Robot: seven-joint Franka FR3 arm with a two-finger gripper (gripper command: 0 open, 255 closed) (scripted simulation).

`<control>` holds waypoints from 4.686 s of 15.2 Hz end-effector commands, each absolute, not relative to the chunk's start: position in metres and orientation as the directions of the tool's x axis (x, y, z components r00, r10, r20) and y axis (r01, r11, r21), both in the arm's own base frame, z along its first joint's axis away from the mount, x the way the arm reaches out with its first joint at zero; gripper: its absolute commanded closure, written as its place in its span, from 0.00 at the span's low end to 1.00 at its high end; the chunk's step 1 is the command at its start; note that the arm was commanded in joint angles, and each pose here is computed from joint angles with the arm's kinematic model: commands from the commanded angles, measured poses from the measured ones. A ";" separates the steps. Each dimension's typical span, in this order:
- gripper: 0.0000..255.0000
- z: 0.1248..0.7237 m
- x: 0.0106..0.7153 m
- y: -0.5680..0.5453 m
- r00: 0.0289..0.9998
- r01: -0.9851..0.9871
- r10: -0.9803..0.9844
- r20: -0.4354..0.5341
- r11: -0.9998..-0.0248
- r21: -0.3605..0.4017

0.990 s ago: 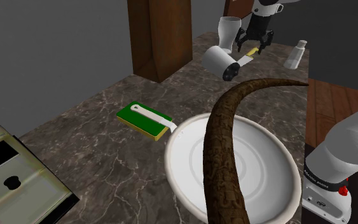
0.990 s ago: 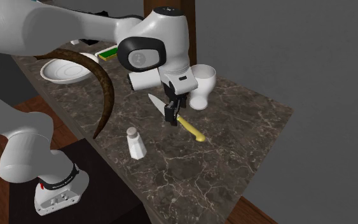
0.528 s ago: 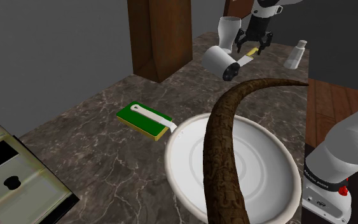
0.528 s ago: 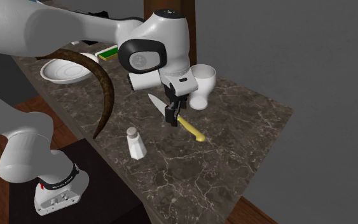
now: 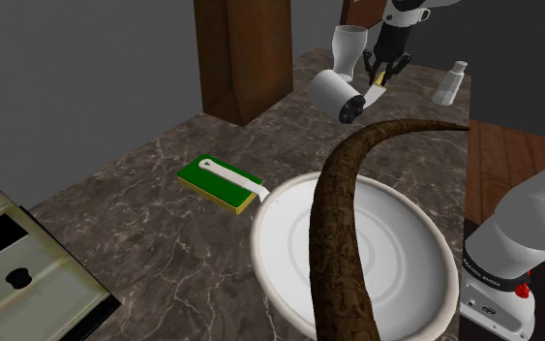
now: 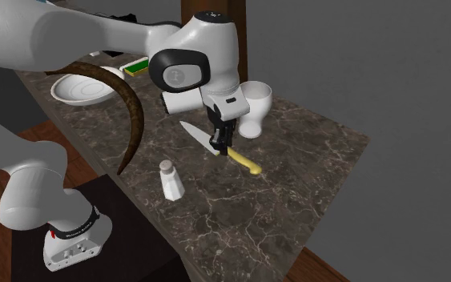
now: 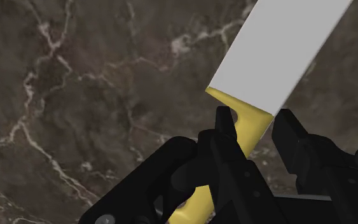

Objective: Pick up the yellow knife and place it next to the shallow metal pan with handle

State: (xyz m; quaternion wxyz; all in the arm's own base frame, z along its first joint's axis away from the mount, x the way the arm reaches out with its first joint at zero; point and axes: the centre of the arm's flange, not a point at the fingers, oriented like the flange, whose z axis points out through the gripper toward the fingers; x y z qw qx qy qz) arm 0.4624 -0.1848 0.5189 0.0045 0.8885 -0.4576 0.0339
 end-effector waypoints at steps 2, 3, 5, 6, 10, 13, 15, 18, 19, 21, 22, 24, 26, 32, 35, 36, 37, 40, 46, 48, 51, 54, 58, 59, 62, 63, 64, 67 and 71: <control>1.00 0.518 0.462 -0.185 0.579 -0.813 -0.813 0.063 -0.581 -0.023; 1.00 0.524 0.462 -0.185 0.579 -0.813 -0.813 0.063 -0.581 -0.023; 1.00 0.534 0.462 -0.185 0.579 -0.813 -0.813 0.063 -0.581 -0.023; 1.00 0.540 0.462 -0.185 0.579 -0.813 -0.813 0.063 -0.581 -0.023; 1.00 0.561 0.462 -0.185 0.579 -0.813 -0.813 0.063 -0.581 -0.023; 1.00 0.577 0.462 -0.185 0.579 -0.813 -0.813 0.063 -0.581 -0.023; 1.00 0.587 0.462 -0.185 0.579 -0.813 -0.813 0.063 -0.581 -0.023; 1.00 0.603 0.462 -0.185 0.579 -0.813 -0.813 0.063 -0.581 -0.023; 1.00 0.608 0.462 -0.185 0.579 -0.813 -0.813 0.063 -0.581 -0.023; 1.00 0.619 0.462 -0.185 0.579 -0.813 -0.813 0.063 -0.581 -0.023; 1.00 0.624 0.462 -0.185 0.579 -0.813 -0.813 0.063 -0.581 -0.023; 1.00 0.631 0.462 -0.185 0.579 -0.813 -0.813 0.063 -0.581 -0.023; 1.00 0.631 0.445 -0.165 0.579 -0.813 -0.813 0.063 -0.581 -0.023; 1.00 0.631 0.392 -0.106 0.579 -0.813 -0.813 0.063 -0.581 -0.023; 1.00 0.631 0.366 -0.076 0.579 -0.813 -0.813 0.063 -0.581 -0.023; 1.00 0.631 0.357 -0.066 0.579 -0.813 -0.813 0.063 -0.581 -0.023; 1.00 0.631 0.348 -0.056 0.579 -0.813 -0.813 0.063 -0.581 -0.023; 1.00 0.631 0.322 -0.027 0.579 -0.813 -0.813 0.063 -0.581 -0.023; 1.00 0.631 0.270 0.033 0.579 -0.813 -0.813 0.063 -0.581 -0.023; 1.00 0.631 0.252 0.053 0.579 -0.813 -0.813 0.063 -0.581 -0.023; 1.00 0.621 0.239 0.068 0.579 -0.813 -0.813 0.063 -0.581 -0.023; 1.00 0.605 0.239 0.068 0.579 -0.813 -0.813 0.063 -0.581 -0.023; 1.00 0.584 0.239 0.068 0.579 -0.813 -0.813 0.063 -0.581 -0.023; 1.00 0.578 0.239 0.068 0.579 -0.813 -0.813 0.063 -0.581 -0.023; 1.00 0.563 0.239 0.068 0.579 -0.813 -0.813 0.063 -0.581 -0.023; 1.00 0.557 0.239 0.068 0.579 -0.813 -0.813 0.063 -0.581 -0.023; 1.00 0.552 0.239 0.068 0.579 -0.813 -0.813 0.063 -0.581 -0.023; 1.00 0.536 0.239 0.068 0.579 -0.813 -0.813 0.063 -0.581 -0.023; 1.00 0.530 0.239 0.068 0.579 -0.813 -0.813 0.063 -0.581 -0.023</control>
